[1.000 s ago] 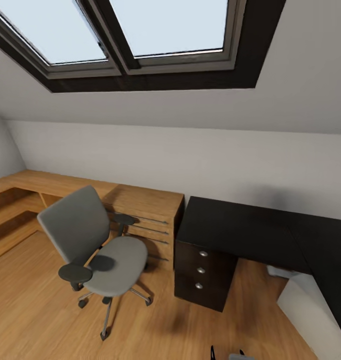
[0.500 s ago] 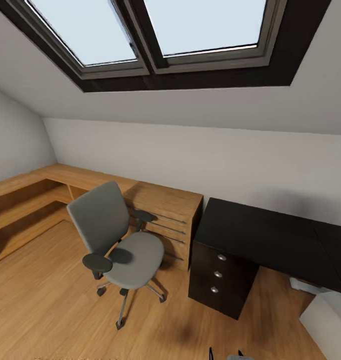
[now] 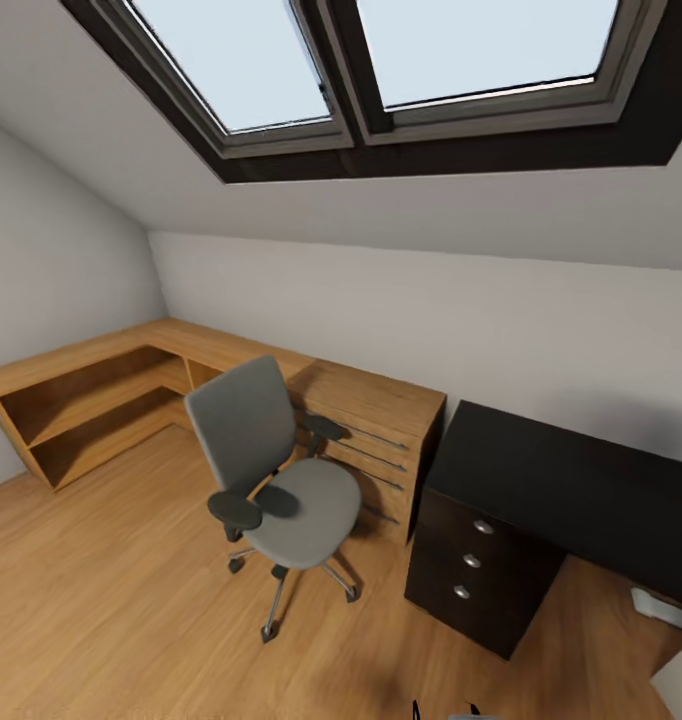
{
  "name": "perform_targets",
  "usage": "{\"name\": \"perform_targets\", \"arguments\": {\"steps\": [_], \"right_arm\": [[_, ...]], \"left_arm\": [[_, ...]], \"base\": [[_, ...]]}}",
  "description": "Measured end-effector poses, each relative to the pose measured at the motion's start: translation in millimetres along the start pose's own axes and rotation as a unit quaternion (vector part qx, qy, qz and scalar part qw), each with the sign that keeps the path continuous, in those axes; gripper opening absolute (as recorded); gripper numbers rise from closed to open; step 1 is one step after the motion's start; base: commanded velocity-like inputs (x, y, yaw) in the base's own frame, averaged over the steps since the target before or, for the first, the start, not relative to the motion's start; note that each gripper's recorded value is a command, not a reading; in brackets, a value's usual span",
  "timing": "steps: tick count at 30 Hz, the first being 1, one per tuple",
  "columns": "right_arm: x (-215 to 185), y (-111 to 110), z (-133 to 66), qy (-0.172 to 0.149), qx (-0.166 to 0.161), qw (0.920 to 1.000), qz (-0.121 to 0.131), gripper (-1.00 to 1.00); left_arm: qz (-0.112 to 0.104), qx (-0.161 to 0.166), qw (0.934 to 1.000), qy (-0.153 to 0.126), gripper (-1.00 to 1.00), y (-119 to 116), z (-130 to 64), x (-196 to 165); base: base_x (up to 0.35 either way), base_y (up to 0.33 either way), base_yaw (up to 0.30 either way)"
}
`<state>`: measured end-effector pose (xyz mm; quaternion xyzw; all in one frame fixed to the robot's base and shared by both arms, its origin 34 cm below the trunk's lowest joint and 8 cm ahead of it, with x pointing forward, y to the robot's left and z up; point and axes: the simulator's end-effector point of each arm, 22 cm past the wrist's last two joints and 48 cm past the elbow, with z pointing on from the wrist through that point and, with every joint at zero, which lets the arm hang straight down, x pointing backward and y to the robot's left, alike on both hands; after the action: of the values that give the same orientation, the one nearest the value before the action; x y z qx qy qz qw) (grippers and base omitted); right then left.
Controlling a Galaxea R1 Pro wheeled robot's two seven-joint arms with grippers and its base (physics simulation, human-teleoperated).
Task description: In the bedroom, organize the workspace by keeping the computer under the desk, ensuring the monitor is on the desk, placing the keyboard on the desk next to the monitor, placing the mouse on the desk next to the keyboard, moving the folder from the swivel chair onto the desk next to the mouse, stacking the notebook on top of the folder with the pen on top of the notebook, and positioning the swivel chair next to the desk.
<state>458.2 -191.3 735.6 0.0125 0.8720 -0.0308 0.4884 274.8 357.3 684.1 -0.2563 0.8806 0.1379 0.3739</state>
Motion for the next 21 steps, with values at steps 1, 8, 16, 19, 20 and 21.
{"name": "perform_targets", "arguments": {"steps": [1, 8, 16, 19, 20, 21], "right_arm": [[0.2, 0.0, 0.0, 0.000, 0.000, 1.0000, 0.000, 1.00], [1.5, -0.2, -0.2, 0.002, 0.000, 1.0000, -0.001, 1.00], [2.9, 0.0, -0.3, 0.003, 0.000, 1.0000, -0.001, 1.00], [3.6, 0.0, -0.4, 0.004, -0.001, 1.0000, -0.001, 1.00], [3.8, 0.0, -0.4, 0.004, -0.001, 1.0000, -0.001, 1.00], [4.0, 0.0, -0.4, 0.005, -0.001, 1.0000, -0.001, 1.00]], "left_arm": [[0.000, 0.000, 1.0000, 0.000, 1.00, 0.0, 0.0, 0.2], [0.034, 0.029, 0.9990, 0.010, 1.00, -10.6, -2.7, 7.1], [0.050, 0.040, 0.9975, 0.031, 1.00, -13.4, -4.2, 18.1], [0.052, 0.040, 0.9971, 0.039, 1.00, -12.7, -4.5, 21.4], [0.052, 0.039, 0.9970, 0.040, 1.00, -12.4, -4.5, 22.2], [0.053, 0.039, 0.9970, 0.042, 1.00, -11.9, -4.5, 22.8]], "base": [[0.000, 0.000, 0.271], [0.000, 0.000, 0.271], [0.000, 0.000, 0.271], [0.000, 0.000, 0.271], [0.000, 0.000, 0.271], [0.000, 0.000, 0.271]]}}
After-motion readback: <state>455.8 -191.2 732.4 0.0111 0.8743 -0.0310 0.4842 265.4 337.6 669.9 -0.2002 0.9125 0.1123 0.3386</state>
